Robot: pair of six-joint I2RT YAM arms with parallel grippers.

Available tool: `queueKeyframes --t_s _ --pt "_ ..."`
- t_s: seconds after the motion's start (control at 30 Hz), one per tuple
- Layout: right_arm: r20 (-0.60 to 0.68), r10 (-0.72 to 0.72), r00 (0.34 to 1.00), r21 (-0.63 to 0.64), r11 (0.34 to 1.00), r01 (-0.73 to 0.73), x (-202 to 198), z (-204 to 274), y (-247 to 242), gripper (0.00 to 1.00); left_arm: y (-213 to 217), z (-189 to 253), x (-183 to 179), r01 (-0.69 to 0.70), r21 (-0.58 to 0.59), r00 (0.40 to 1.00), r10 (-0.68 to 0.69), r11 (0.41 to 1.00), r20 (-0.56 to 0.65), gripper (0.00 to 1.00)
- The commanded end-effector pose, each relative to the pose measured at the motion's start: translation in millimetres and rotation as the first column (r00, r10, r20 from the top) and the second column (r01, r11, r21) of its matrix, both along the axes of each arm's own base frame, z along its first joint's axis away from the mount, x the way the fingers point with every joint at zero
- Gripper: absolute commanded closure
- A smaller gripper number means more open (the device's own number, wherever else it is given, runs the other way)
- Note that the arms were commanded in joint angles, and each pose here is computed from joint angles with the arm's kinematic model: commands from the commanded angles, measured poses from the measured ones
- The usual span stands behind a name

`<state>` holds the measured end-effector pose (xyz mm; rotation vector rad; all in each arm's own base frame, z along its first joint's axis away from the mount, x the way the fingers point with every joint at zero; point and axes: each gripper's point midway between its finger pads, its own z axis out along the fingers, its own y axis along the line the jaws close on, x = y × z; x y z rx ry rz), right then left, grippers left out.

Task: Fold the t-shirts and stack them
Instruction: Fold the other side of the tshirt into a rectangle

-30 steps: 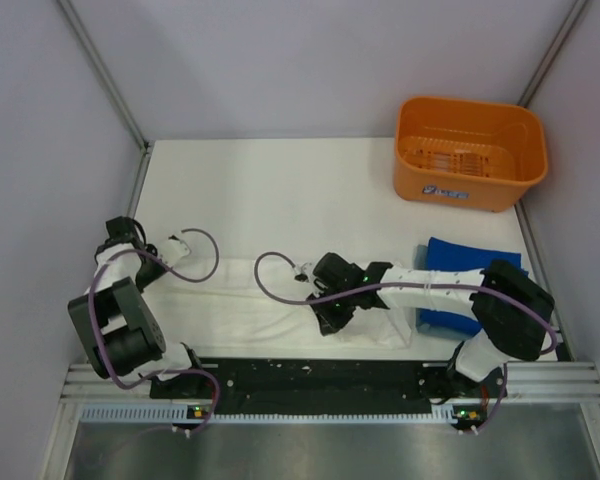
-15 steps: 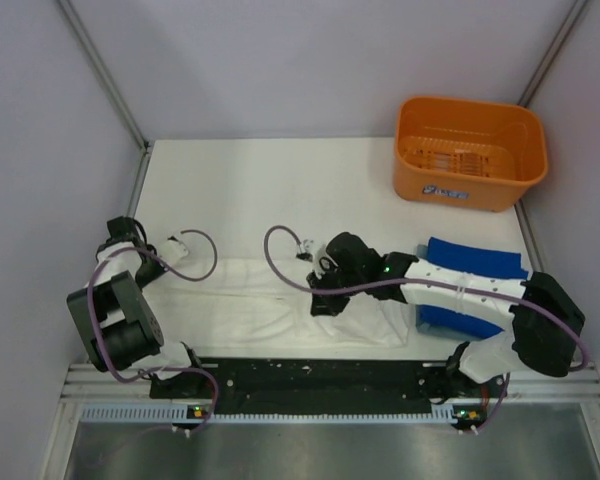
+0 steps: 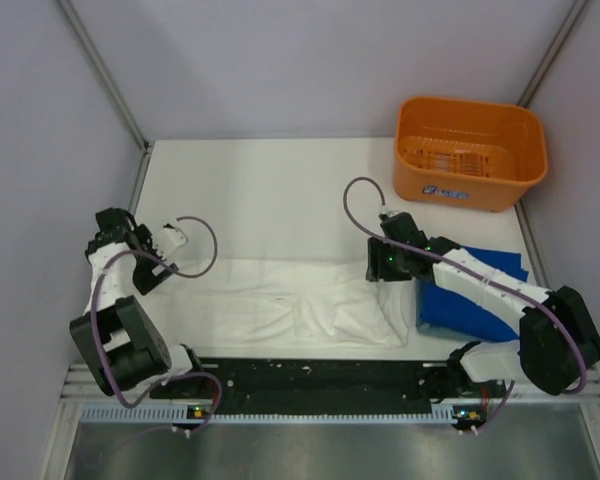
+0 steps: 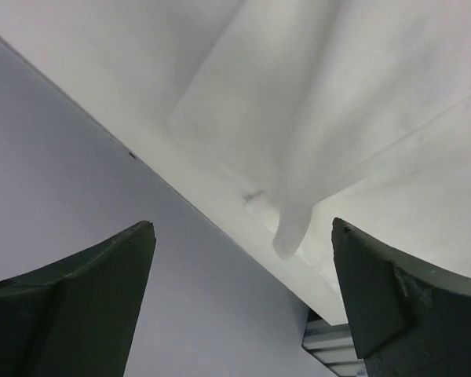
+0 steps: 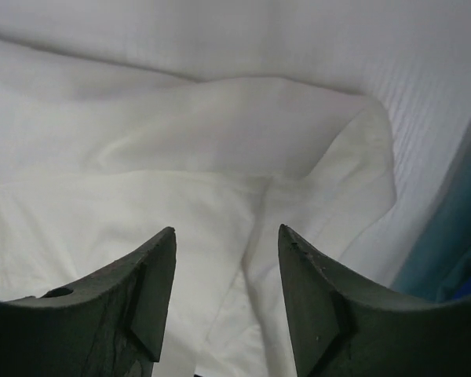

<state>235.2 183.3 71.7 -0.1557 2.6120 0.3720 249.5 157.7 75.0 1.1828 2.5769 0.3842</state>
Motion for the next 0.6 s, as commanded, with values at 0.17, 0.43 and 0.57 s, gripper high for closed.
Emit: queueKeyframes --t_s 0.17,0.43,0.57 --pt "0.091 -0.163 0.982 0.155 0.977 0.148 64 1 -17 0.44 -91 60 45 0.138 -0.303 0.966 -0.061 0.943 0.252 0.29" --pt "0.038 -0.238 0.971 0.127 0.965 0.231 93 -25 -31 1.00 -77 -20 73 -0.120 -0.244 0.991 0.129 0.962 0.021 0.80" --pt "0.061 -0.250 0.966 0.032 0.968 0.249 117 -27 -40 1.00 -45 -50 64 -0.233 -0.088 0.973 0.232 0.968 -0.024 0.89"
